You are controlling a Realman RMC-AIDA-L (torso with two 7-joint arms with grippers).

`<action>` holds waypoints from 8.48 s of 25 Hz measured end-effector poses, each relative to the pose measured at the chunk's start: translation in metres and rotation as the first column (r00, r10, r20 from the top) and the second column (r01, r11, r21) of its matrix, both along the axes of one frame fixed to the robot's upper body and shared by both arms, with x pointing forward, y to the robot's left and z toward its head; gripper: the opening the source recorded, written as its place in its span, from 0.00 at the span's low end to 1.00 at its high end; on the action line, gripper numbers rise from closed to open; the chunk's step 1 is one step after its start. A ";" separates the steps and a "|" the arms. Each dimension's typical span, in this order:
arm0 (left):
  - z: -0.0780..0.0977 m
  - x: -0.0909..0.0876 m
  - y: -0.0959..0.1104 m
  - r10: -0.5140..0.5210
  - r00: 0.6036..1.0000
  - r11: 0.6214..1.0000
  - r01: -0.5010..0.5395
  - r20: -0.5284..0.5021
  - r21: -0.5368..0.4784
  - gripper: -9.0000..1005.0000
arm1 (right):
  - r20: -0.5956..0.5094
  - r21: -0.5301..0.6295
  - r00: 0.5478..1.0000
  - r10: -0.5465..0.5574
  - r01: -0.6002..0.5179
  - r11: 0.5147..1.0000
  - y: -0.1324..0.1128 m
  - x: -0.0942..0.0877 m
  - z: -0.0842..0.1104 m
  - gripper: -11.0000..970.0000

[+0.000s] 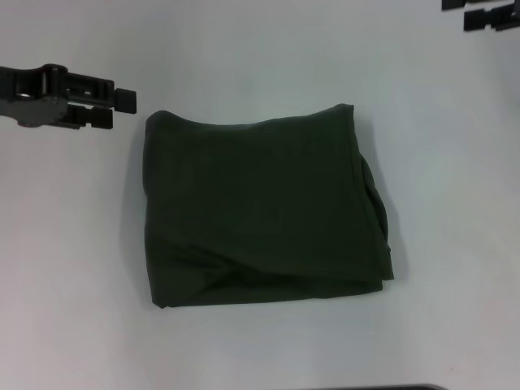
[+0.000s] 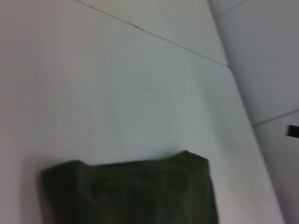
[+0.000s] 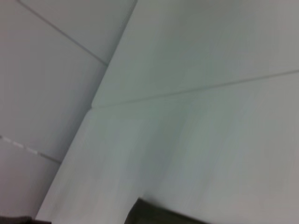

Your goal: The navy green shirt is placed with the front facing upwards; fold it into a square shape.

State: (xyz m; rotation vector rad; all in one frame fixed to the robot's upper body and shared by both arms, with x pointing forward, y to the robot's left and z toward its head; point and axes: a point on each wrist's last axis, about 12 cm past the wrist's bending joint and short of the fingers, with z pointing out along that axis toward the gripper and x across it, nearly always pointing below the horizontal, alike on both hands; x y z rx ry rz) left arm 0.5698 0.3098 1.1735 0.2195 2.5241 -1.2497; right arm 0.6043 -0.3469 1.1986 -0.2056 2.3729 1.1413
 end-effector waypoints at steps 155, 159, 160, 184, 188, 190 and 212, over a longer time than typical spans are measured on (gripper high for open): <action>-0.079 0.030 -0.091 0.049 0.986 0.993 -0.031 -0.161 0.118 0.06 | -0.182 -0.097 0.982 0.048 -0.067 0.993 0.148 0.011 -0.105 0.01; -0.085 0.029 -0.095 0.045 0.985 0.989 -0.020 -0.168 0.150 0.06 | -0.185 -0.115 0.982 0.036 -0.058 0.992 0.147 0.011 -0.108 0.01; -0.086 0.029 -0.095 0.046 0.984 0.988 -0.020 -0.170 0.155 0.06 | -0.190 -0.122 0.981 0.029 -0.053 0.991 0.146 0.011 -0.110 0.01; -0.073 0.030 -0.084 0.044 0.986 0.992 -0.024 -0.158 0.127 0.07 | -0.170 -0.069 0.985 0.002 -0.014 0.998 0.138 0.017 -0.091 0.01; -0.071 0.032 -0.087 0.038 0.988 0.992 -0.019 -0.152 0.125 0.07 | -0.185 -0.114 0.983 -0.010 -0.011 0.993 0.143 0.014 -0.104 0.01; -0.070 0.033 -0.089 0.036 0.988 0.992 -0.017 -0.150 0.126 0.07 | -0.188 -0.148 0.982 -0.009 -0.019 0.989 0.146 0.014 -0.108 0.01; -0.072 0.032 -0.083 0.051 0.987 0.991 -0.031 -0.153 0.128 0.07 | -0.163 -0.171 0.986 -0.036 0.007 0.985 0.135 0.022 -0.096 0.01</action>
